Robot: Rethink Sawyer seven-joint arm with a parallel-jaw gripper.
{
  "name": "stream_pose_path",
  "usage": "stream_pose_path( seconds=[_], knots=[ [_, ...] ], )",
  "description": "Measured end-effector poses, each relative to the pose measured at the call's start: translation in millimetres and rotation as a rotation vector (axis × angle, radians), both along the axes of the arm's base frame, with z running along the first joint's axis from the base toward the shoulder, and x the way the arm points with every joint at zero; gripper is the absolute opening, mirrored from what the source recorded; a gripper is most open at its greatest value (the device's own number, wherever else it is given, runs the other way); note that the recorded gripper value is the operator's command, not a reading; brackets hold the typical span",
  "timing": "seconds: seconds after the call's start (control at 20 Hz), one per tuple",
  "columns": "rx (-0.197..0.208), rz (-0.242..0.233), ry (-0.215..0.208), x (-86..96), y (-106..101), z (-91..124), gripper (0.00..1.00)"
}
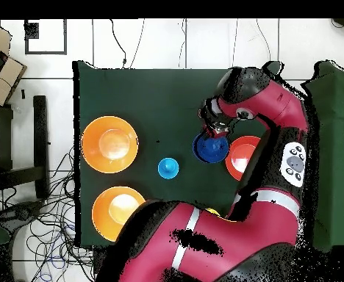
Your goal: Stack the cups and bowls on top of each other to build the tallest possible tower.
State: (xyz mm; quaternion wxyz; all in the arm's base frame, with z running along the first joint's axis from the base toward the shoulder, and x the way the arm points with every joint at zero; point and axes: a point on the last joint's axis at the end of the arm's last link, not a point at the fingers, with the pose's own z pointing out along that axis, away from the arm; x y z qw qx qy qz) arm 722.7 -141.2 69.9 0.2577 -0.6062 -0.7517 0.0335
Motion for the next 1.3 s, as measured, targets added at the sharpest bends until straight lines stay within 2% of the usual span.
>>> stream_pose_path(
  seconds=[0.85, 1.3],
  knots=[
    [-0.011, 0.008, -0.048, 11.9, 4.1, 33.2, 0.00],
    [-0.009, 0.022, -0.054, 12.7, 18.3, 45.0, 0.00]
  ],
)
